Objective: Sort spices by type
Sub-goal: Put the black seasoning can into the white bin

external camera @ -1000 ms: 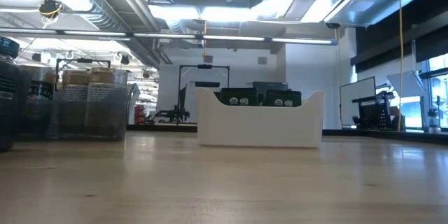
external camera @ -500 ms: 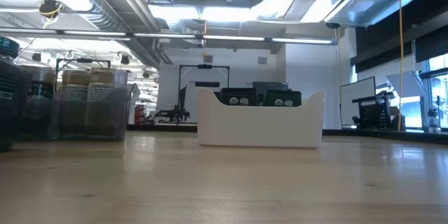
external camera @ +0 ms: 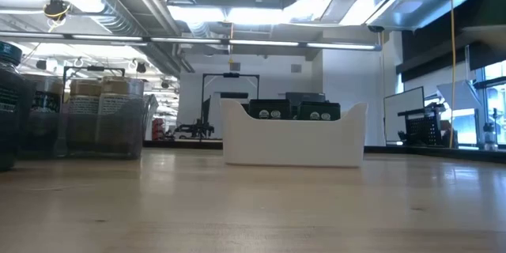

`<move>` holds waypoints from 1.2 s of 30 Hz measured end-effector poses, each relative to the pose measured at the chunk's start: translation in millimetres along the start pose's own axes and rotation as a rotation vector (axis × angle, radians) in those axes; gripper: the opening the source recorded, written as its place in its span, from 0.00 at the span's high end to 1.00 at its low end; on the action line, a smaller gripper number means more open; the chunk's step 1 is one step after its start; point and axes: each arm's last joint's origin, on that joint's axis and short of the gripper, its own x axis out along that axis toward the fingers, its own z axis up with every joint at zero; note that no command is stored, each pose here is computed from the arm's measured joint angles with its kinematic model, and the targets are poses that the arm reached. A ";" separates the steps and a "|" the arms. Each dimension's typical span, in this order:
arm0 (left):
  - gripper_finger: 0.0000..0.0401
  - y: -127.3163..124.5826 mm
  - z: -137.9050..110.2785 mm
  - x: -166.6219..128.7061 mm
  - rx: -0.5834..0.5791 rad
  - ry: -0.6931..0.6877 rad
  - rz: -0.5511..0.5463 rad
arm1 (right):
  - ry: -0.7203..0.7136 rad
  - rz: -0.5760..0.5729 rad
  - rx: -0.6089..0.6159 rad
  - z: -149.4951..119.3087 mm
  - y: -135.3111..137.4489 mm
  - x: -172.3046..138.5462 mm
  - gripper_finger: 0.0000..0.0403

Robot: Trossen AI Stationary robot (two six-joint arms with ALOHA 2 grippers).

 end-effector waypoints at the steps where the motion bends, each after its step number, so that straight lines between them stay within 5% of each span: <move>1: 0.19 4.1 1.0 -5.8 0.008 0.006 0.002 | -0.013 -0.013 -0.001 7.3 -8.9 0.1 0.71; 13: 0.19 41.0 -21.6 -37.9 0.093 0.135 0.052 | -0.053 -0.068 0.055 71.1 -120.1 29.9 0.71; 19: 0.19 63.2 -47.0 -50.6 0.006 0.098 0.014 | -0.071 -0.003 0.083 84.4 -155.3 41.7 0.71; 36: 0.19 81.9 -60.4 -30.1 0.064 0.034 0.015 | -0.017 0.011 0.109 80.4 -164.3 88.7 0.71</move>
